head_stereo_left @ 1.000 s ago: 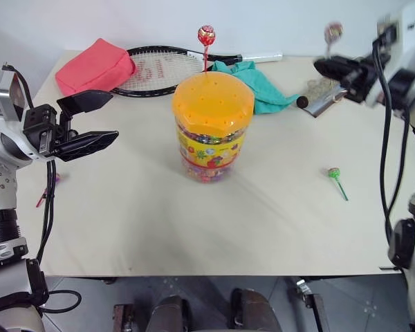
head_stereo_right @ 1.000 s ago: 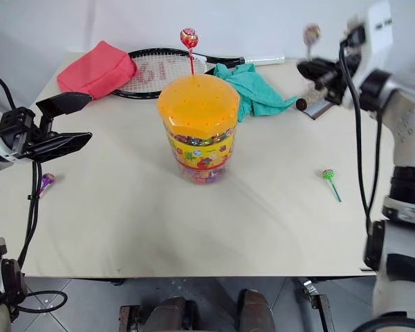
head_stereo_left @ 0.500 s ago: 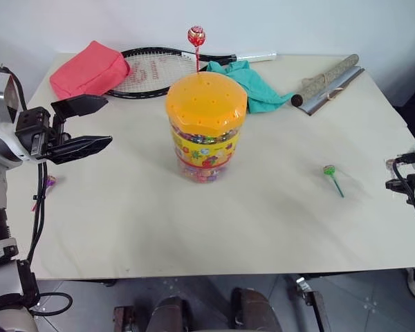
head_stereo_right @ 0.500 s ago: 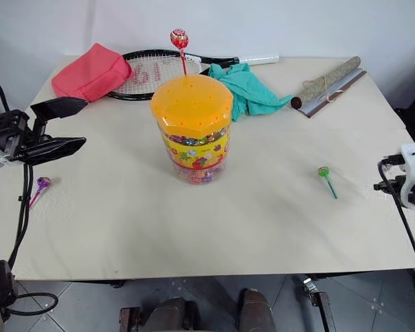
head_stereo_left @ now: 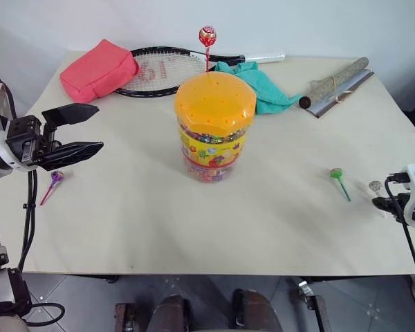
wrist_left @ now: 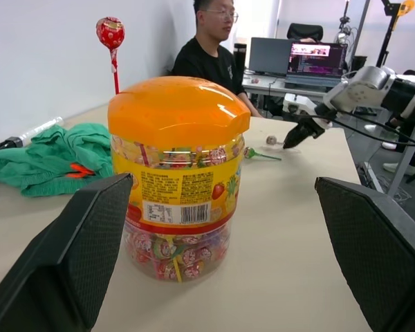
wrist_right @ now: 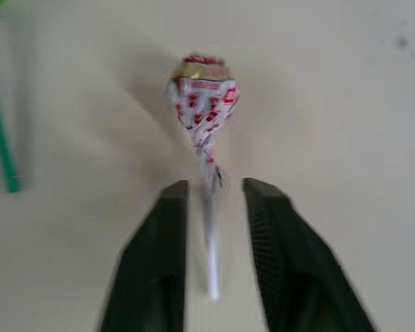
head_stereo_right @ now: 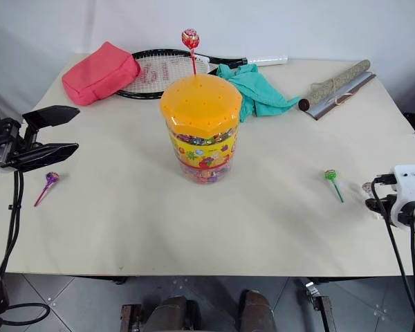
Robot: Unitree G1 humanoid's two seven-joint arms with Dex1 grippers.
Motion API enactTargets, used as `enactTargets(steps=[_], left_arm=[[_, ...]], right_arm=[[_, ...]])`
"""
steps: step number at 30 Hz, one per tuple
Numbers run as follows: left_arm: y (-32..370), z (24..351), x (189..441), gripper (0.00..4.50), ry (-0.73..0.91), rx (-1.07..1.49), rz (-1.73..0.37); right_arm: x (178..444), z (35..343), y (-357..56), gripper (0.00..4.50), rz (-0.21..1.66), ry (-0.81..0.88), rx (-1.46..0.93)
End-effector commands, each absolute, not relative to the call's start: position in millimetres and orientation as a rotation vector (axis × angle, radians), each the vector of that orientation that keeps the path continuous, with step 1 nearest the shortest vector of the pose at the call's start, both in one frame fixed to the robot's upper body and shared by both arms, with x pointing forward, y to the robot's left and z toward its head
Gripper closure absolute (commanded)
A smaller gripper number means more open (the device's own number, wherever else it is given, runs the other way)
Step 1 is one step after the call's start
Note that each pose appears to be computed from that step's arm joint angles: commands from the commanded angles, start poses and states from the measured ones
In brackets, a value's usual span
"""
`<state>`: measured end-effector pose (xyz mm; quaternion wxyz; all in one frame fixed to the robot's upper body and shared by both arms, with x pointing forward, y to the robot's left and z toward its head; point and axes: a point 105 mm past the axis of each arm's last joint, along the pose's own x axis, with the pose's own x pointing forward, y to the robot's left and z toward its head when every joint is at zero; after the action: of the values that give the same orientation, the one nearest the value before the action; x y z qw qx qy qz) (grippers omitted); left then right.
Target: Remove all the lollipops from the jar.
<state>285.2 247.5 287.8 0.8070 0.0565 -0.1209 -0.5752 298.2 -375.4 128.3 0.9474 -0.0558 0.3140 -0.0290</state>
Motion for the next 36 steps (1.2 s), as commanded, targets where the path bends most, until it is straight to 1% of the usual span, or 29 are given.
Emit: enactTargets(steps=[1, 6, 8, 13, 15, 18, 21, 23, 26, 29, 32, 36], left_arm=[[249.4, 298.5, 284.2, 0.0, -0.297, 0.148, -1.217], [246.2, 299.0, 286.8, 0.0, -0.308, 0.141, -1.23], [245.6, 299.0, 287.9, 0.0, -0.309, 0.139, -1.232], [243.2, 299.8, 290.6, 0.0, -0.322, 0.134, -1.242], [242.5, 300.1, 291.7, 0.0, -0.325, 0.134, -1.243], [240.6, 301.0, 294.3, 0.0, -0.34, 0.134, -1.242], [239.5, 302.1, 296.8, 0.0, -0.352, 0.131, -1.234], [238.9, 303.0, 298.8, 0.0, -0.361, 0.133, -1.222], [237.5, 305.1, 301.3, 0.0, -0.381, 0.134, -1.206], [236.0, 306.6, 303.8, 0.0, -0.399, 0.135, -1.187], [234.3, 308.9, 306.1, 0.0, -0.422, 0.13, -1.16], [228.4, 310.8, 304.5, 0.0, -0.464, 0.118, -1.15]], right_arm=[[296.9, 150.6, -370.4, 1.77, -0.037, 0.563, -0.128], [291.6, 164.7, -362.0, 0.04, 0.015, 0.522, -0.161], [290.3, 174.8, -356.8, 0.04, 0.05, 0.488, -0.182], [288.3, 235.5, -313.0, 0.04, 0.291, 0.281, -0.263], [288.5, 252.2, -296.8, 0.04, 0.361, 0.222, -0.285], [300.4, 287.7, -262.7, 0.04, 0.467, 0.064, -0.282], [313.5, 311.6, -228.7, 0.04, 0.583, -0.024, -0.245], [328.8, 326.0, -203.9, 0.04, 0.662, -0.059, -0.219], [346.4, 341.5, -178.4, 0.04, 0.738, -0.103, -0.212], [365.8, 356.1, -144.6, 0.04, 0.837, -0.12, -0.157], [380.5, 363.5, -120.2, 0.04, 0.9, -0.106, -0.125], [397.6, 377.1, -87.1, 0.04, 0.979, -0.141, -0.072]])
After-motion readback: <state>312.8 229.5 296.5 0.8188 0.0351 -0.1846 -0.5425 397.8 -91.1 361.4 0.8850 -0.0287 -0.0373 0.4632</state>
